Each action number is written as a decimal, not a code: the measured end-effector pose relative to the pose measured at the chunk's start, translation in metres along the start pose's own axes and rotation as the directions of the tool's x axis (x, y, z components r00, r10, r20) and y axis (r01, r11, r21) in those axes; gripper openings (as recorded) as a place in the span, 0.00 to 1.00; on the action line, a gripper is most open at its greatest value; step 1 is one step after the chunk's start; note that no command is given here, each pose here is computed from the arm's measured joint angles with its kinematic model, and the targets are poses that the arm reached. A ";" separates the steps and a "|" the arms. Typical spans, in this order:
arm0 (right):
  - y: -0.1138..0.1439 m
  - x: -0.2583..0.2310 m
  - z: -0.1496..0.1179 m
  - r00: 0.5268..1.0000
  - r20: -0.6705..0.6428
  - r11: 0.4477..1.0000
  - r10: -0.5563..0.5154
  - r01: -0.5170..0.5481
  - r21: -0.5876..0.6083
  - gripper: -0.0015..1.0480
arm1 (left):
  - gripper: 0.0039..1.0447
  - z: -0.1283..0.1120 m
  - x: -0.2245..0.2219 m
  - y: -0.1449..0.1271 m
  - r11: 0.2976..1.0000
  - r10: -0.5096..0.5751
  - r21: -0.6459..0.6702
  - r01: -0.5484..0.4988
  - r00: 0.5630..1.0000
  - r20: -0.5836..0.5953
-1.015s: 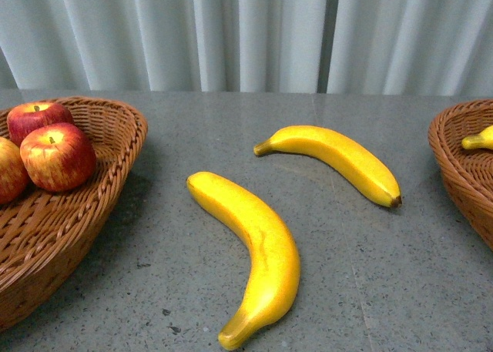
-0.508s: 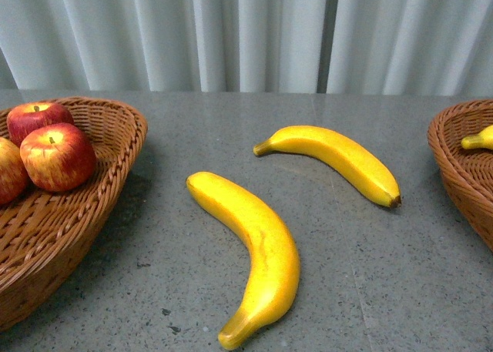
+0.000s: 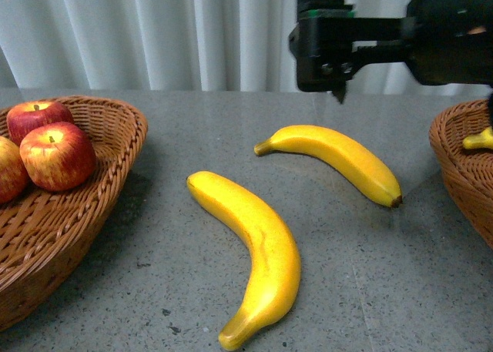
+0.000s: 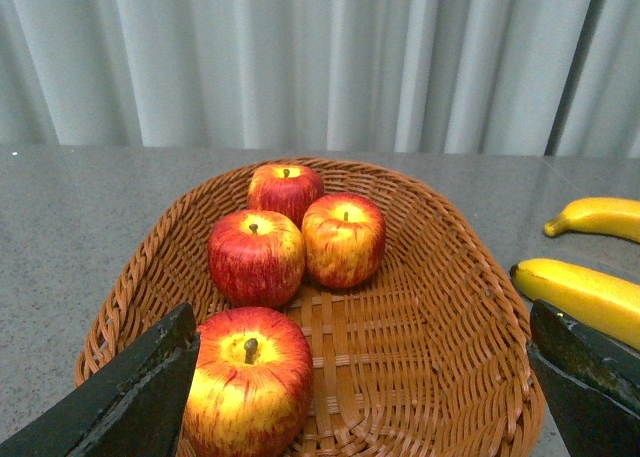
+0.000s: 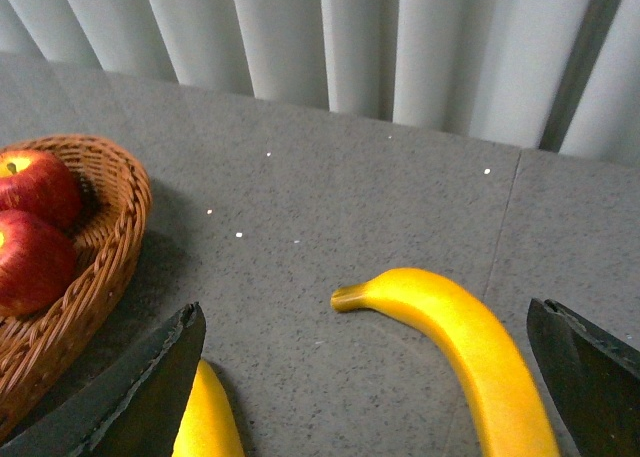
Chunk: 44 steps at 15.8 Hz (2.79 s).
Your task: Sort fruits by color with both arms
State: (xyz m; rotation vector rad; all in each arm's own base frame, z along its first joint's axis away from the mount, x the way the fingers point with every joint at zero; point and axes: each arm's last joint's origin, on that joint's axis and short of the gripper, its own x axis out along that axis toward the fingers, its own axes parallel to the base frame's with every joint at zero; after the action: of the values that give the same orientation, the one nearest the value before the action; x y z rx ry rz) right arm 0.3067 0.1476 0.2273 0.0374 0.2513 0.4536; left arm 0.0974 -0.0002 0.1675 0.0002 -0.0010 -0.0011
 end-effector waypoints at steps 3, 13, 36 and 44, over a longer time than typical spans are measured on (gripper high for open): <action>0.030 0.023 -0.001 0.987 -0.158 0.999 0.042 -0.046 -0.025 0.94 | 0.94 0.000 0.000 0.000 1.000 0.000 0.000 0.000 1.000 0.000; 0.050 0.037 -0.055 0.895 -0.445 0.992 0.020 -0.074 -0.104 0.94 | 0.94 0.000 0.000 0.000 1.000 0.000 0.000 0.000 1.000 0.000; -0.141 -0.069 0.020 0.979 -0.111 0.985 -0.173 0.172 -0.020 0.37 | 0.94 0.000 0.000 0.000 1.000 -0.001 0.000 0.001 1.000 0.000; -0.172 -0.124 -0.005 0.958 -0.241 0.985 -0.155 0.130 -0.114 0.84 | 0.94 0.000 0.000 0.000 1.000 0.000 0.000 0.000 1.000 0.000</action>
State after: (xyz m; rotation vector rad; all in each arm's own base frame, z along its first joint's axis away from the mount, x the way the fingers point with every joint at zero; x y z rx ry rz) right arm 0.2719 -0.0612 0.2356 -0.1337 0.4760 0.3254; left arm 0.0974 -0.0002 0.1675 0.0002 -0.0010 -0.0011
